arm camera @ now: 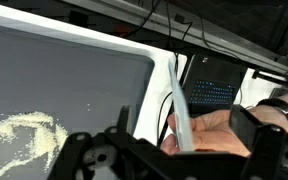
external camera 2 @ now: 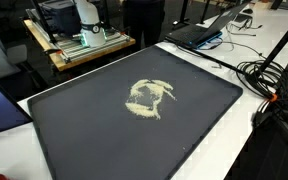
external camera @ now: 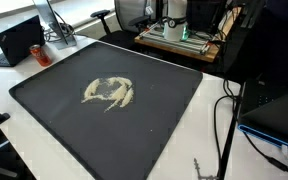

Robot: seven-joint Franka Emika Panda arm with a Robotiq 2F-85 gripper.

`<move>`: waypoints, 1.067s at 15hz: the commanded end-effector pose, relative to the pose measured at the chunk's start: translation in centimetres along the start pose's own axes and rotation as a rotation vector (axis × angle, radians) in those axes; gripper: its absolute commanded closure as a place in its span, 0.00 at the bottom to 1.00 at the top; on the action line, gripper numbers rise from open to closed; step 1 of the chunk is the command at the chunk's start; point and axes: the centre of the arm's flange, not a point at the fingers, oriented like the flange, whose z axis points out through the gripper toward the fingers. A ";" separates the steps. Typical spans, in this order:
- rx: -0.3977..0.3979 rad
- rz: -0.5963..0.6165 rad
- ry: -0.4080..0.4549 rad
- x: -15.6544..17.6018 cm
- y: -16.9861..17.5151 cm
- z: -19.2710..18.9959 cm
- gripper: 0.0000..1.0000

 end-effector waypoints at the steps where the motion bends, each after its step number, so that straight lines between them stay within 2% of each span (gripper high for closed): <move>1: 0.099 -0.029 0.014 -1.0 1.1 -1.4 0.01; 2: 0.115 -0.028 0.016 -1.2 1.4 -1.5 0.25; 4: 0.136 -0.026 0.026 -1.4 1.7 -1.7 0.29; 14: 0.158 -0.024 0.038 -1.5 1.6 -1.8 0.99; 16: 0.156 -0.026 0.035 -1.6 1.6 -1.8 1.00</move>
